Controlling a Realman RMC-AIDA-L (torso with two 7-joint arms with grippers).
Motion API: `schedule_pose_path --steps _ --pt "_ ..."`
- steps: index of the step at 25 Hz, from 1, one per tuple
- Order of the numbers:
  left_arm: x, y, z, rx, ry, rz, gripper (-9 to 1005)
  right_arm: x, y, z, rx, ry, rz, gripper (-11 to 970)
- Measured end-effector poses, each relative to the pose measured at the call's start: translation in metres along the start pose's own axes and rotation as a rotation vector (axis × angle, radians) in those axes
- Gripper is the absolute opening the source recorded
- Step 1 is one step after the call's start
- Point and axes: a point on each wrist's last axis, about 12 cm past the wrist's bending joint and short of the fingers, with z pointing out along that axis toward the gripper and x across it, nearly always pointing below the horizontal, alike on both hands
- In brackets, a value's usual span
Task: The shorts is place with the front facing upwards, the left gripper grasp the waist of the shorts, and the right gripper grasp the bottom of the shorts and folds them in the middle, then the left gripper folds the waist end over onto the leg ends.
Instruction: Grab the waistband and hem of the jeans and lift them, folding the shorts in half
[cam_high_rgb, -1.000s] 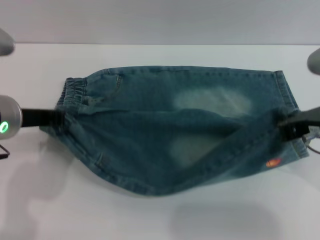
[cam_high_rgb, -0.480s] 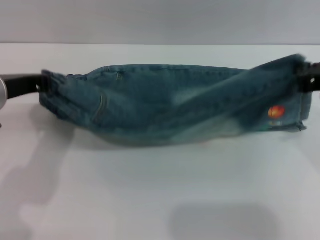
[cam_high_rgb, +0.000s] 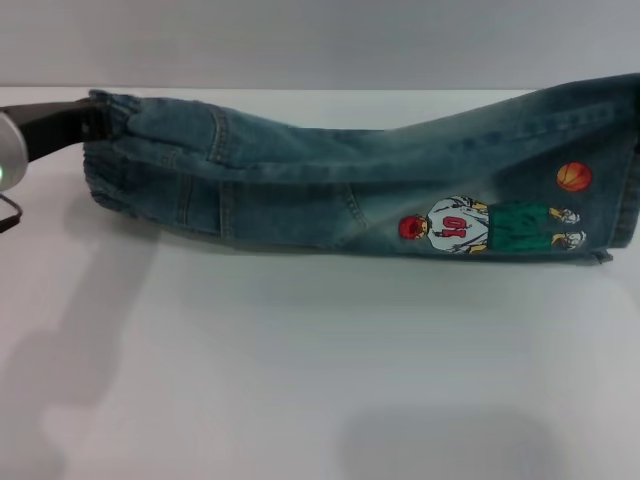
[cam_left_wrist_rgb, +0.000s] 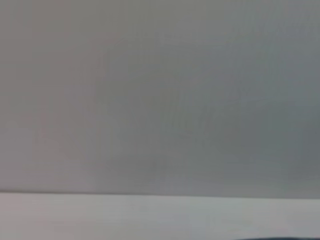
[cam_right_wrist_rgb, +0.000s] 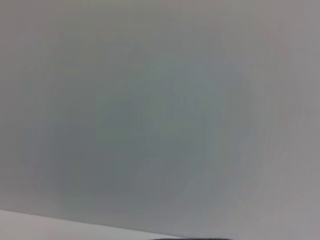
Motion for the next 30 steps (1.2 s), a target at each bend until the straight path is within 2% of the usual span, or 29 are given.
schedule_pose_path --steps 6,8,30 --pt "0.002 -0.002 0.007 0.009 -0.012 0.002 49 0.013 0.002 0.008 -0.003 -0.019 0.004 62" --pt "0.004 -0.007 0.012 0.030 -0.033 0.001 48 0.017 0.001 0.009 0.000 -0.029 0.003 64" --pt "0.004 -0.012 0.025 0.066 -0.138 -0.013 80 0.045 -0.020 0.022 0.069 -0.124 0.035 91"
